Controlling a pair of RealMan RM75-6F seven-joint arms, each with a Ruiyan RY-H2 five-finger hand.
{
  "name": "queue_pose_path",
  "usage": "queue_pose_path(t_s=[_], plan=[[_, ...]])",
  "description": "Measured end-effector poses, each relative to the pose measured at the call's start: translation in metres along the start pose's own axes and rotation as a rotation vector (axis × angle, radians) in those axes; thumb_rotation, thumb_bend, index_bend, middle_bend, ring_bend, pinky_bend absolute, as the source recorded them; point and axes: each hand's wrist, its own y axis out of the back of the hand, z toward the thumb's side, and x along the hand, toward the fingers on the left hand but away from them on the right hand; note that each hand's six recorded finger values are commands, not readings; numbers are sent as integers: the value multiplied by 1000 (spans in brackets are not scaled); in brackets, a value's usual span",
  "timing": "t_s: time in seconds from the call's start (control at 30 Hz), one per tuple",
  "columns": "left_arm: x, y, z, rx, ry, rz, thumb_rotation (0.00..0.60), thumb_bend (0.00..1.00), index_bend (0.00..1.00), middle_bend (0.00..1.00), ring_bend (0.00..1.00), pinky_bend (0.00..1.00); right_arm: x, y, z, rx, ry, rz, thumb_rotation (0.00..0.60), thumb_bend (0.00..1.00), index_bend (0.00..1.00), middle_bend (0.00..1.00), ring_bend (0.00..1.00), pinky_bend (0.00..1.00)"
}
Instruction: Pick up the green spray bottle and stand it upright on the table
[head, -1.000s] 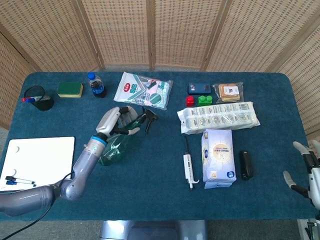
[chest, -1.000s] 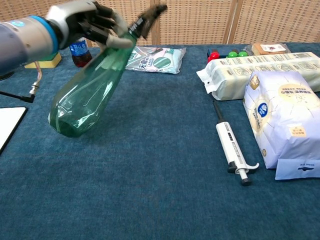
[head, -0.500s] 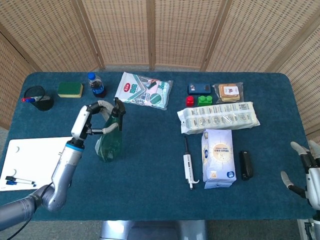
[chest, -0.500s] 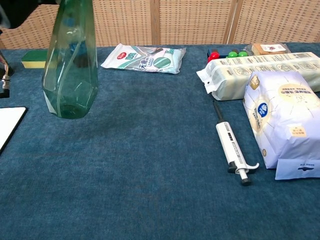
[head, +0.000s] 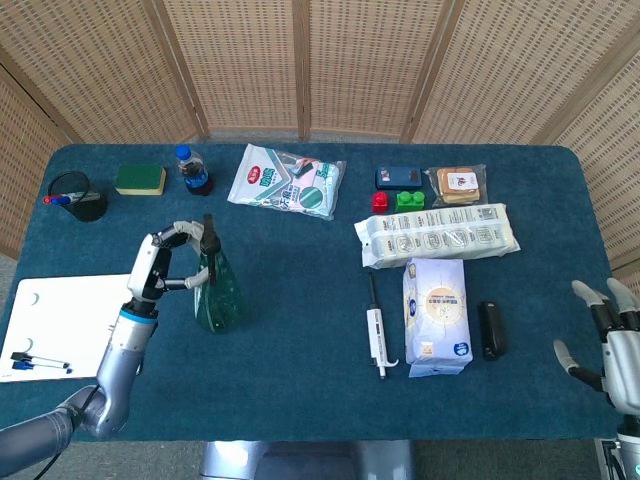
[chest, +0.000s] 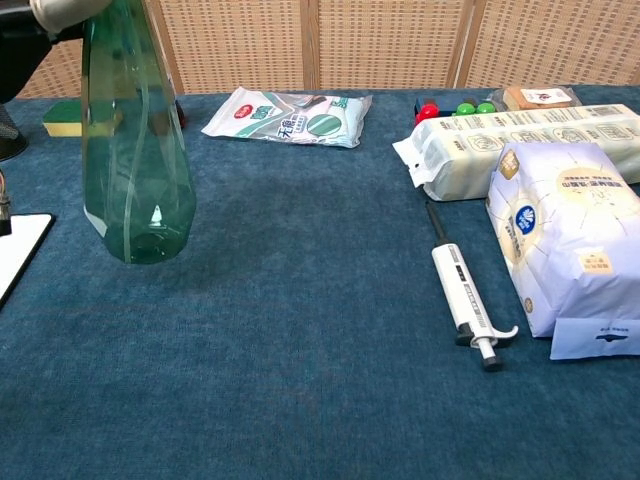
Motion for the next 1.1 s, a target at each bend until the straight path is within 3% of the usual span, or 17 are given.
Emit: queue_pose_path(t_s=[0.33, 0.9, 1.1], plan=[[-28, -2, -7, 45, -84, 30, 600, 324, 504, 496, 453, 596, -4, -4, 4, -3, 4, 14, 600, 349, 137, 258, 57, 135], [-64, -4, -33, 79, -83, 53, 600, 325, 500, 488, 451, 651, -8, -6, 10, -7, 4, 23, 600, 347, 136, 258, 57, 135], [-75, -2, -32, 115, -121, 64, 600, 325, 502, 486, 451, 660, -8, -7, 12, -11, 9, 25, 600, 350, 135, 258, 57, 135]])
